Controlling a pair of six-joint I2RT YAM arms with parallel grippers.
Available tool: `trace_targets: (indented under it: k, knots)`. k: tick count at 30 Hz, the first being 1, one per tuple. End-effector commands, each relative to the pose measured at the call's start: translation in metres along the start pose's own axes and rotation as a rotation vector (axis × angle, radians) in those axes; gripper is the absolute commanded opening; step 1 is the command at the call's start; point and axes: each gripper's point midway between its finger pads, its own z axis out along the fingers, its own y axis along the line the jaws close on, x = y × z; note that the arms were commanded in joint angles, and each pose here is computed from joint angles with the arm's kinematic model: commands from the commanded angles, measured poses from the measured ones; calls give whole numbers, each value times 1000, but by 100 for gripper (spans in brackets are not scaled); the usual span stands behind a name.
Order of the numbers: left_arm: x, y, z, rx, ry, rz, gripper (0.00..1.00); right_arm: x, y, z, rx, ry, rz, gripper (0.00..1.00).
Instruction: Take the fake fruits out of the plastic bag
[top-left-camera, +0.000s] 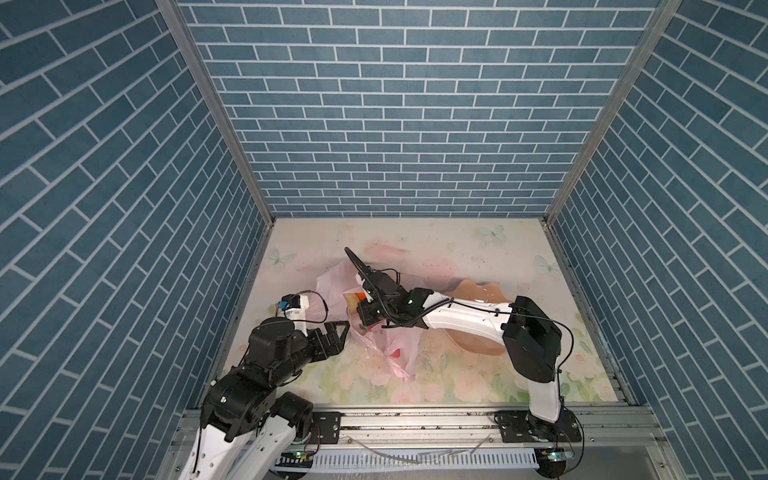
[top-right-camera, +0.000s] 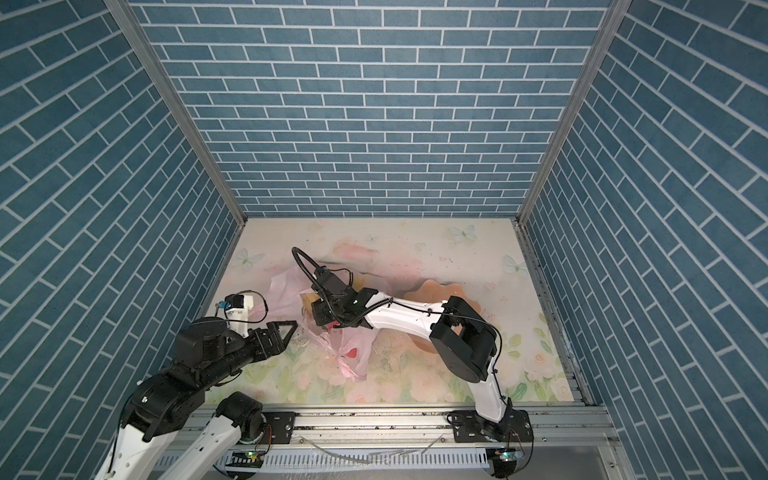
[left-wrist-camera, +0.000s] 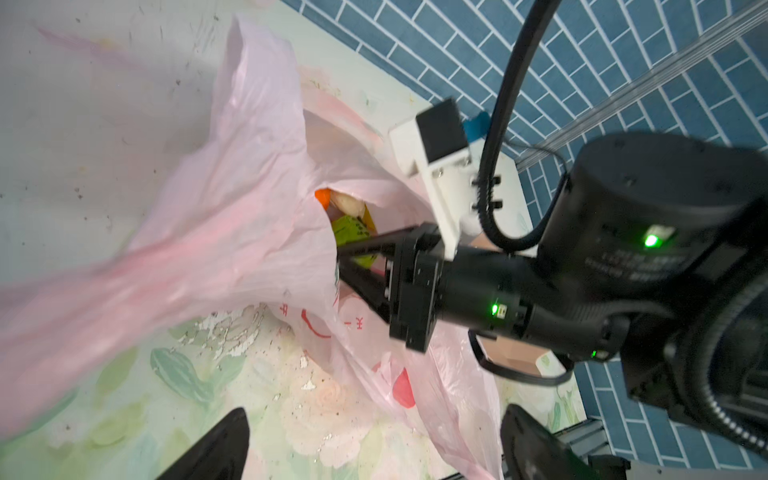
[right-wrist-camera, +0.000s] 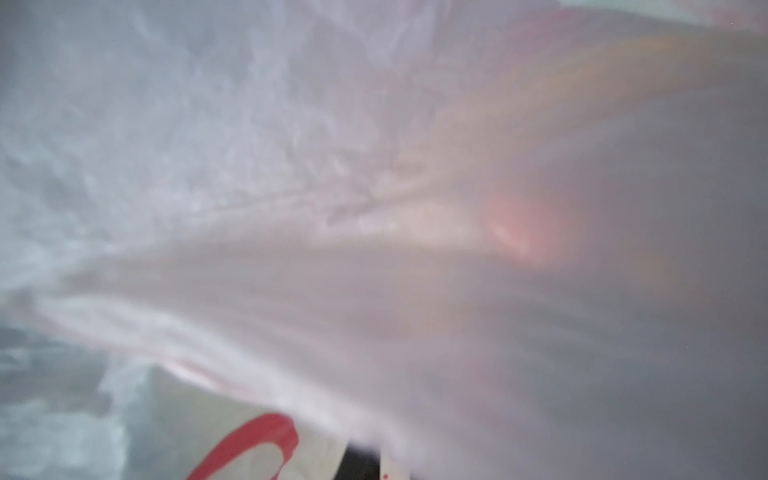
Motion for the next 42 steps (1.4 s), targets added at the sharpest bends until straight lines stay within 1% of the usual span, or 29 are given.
trace_targets:
  k: [1, 3, 4, 9, 14, 17, 23, 29, 32, 33, 39, 42]
  knots:
    - [26, 15, 1, -25, 76, -37, 93, -37, -7, -2, 54, -94, -36, 15]
    - [23, 15, 2, -21, 53, -47, 89, -48, -11, -3, 72, -121, -46, 16]
    - [27, 23, 9, -44, 57, -54, 86, -53, -13, -5, 82, -136, -51, 16]
    - [6, 32, 39, -87, -35, -53, 81, -71, -19, -10, 106, -188, -72, 18]
    - [-18, 28, 71, -84, -106, -38, 82, -80, -23, -10, 112, -197, -79, 18]
    - [-30, 20, 81, -40, -151, -17, 85, -79, -25, -8, 112, -193, -79, 19]
    - [-33, 13, 88, 11, -176, -12, 86, -79, -26, -5, 106, -186, -75, 19]
    - [-32, 17, 90, 5, -183, -22, 86, -82, -23, -6, 98, -191, -75, 18]
    - [-32, 23, 94, -31, -180, -24, 81, -84, -23, -6, 99, -194, -80, 19]
    - [-32, 25, 96, -42, -183, -23, 78, -84, -24, -7, 106, -196, -82, 18]
    - [-27, 54, 115, -164, -181, -27, 49, -89, -34, -13, 175, -213, -128, 18]
    - [-20, 70, 121, -221, -175, -33, 39, -89, -42, -15, 223, -214, -159, 18]
